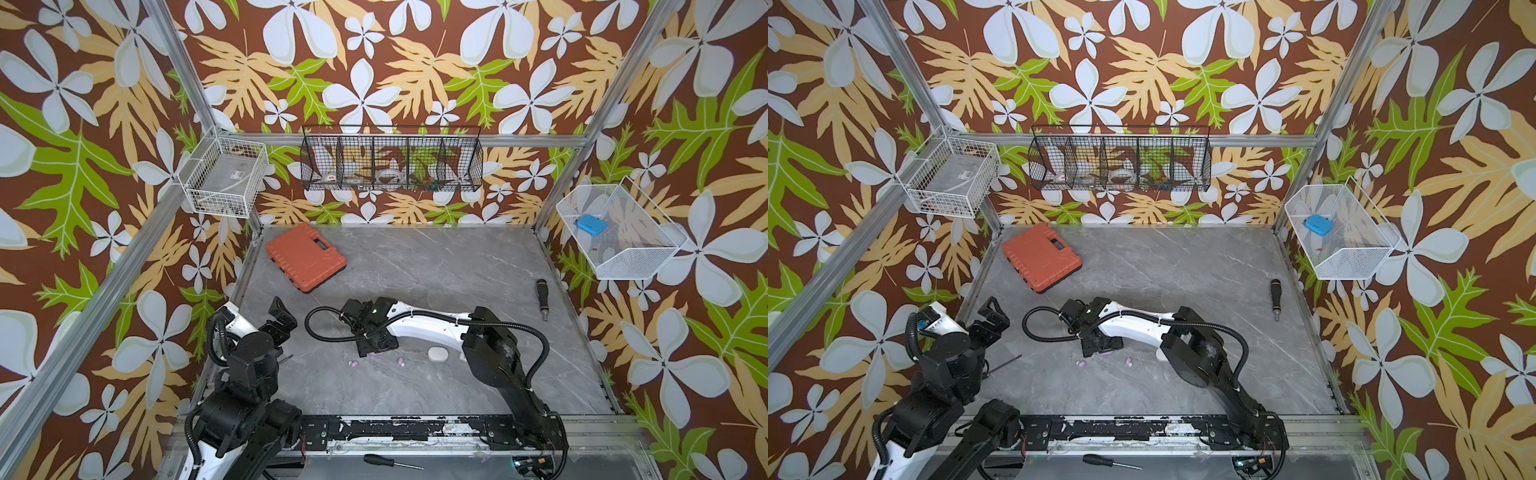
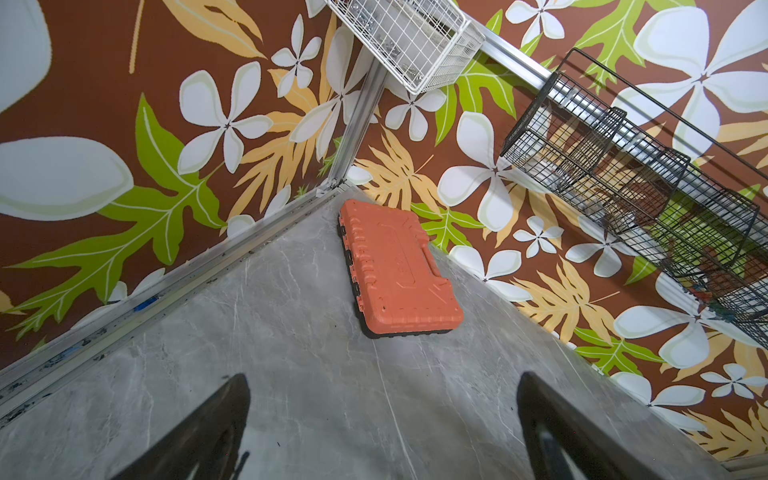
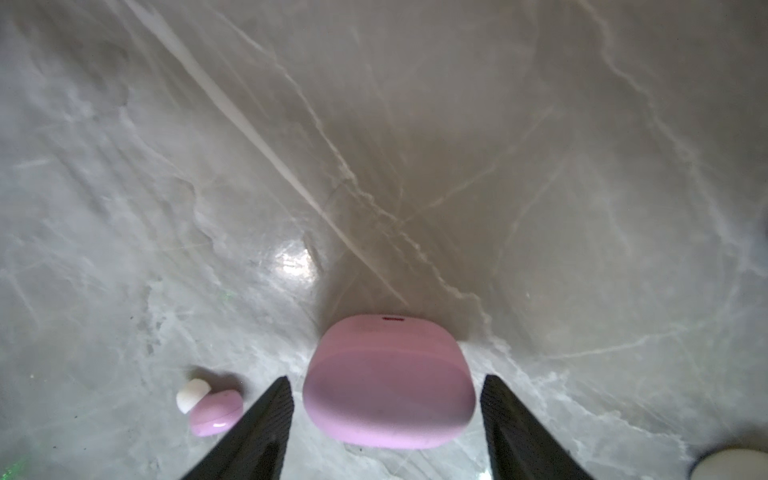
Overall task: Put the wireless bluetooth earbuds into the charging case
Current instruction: 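Lower the right gripper over the pink case and close on it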
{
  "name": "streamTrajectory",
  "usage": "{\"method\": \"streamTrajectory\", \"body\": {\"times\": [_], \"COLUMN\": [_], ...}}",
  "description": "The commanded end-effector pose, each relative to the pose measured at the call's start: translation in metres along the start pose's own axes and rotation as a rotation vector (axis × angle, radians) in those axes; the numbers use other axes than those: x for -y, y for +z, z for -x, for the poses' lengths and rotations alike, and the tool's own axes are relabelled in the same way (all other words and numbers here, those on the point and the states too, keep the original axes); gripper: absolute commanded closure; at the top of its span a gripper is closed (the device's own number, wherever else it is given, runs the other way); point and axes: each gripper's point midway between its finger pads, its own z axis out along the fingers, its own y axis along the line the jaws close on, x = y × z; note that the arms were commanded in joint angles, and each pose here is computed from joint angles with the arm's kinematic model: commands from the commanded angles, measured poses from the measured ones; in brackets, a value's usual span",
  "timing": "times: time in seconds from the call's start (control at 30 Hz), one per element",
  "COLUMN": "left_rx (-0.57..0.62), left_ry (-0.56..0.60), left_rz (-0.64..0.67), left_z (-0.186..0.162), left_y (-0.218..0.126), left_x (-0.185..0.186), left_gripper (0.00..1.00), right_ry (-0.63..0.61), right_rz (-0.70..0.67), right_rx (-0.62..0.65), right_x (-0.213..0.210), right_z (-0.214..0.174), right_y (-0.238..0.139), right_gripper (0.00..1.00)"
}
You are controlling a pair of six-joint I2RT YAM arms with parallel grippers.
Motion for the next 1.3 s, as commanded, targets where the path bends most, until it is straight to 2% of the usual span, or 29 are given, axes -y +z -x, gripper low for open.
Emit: {"method": "streamTrajectory", "body": {"times": [0.0,0.63,1.27], "left_rx": [0.015,0.01,0.002], "left_ry": [-0.006,-0.002,0.006], "left_rz": [0.002,0.007,0.01], "left_z": [0.0033,0.0018,-0.0002], "left_y": [0.0006,0.002,0.0036], "left_x": [0.0008,0.0009,0.0017], "left_gripper": [0.0,0.0,0.0], "right_ry": [0.001,0.011,0.017], "right_rz": [-0.013,-0.004,0.004], "right_rx": [0.009,0.01,0.011], "right_x": [0.0024,0.0023,0.005], "right_z": [0.0003,-0.0014,-0.005], "right_y": [-0.0015,0.0022,0.0047], "right_gripper": [0.29,0.32,0.39]}}
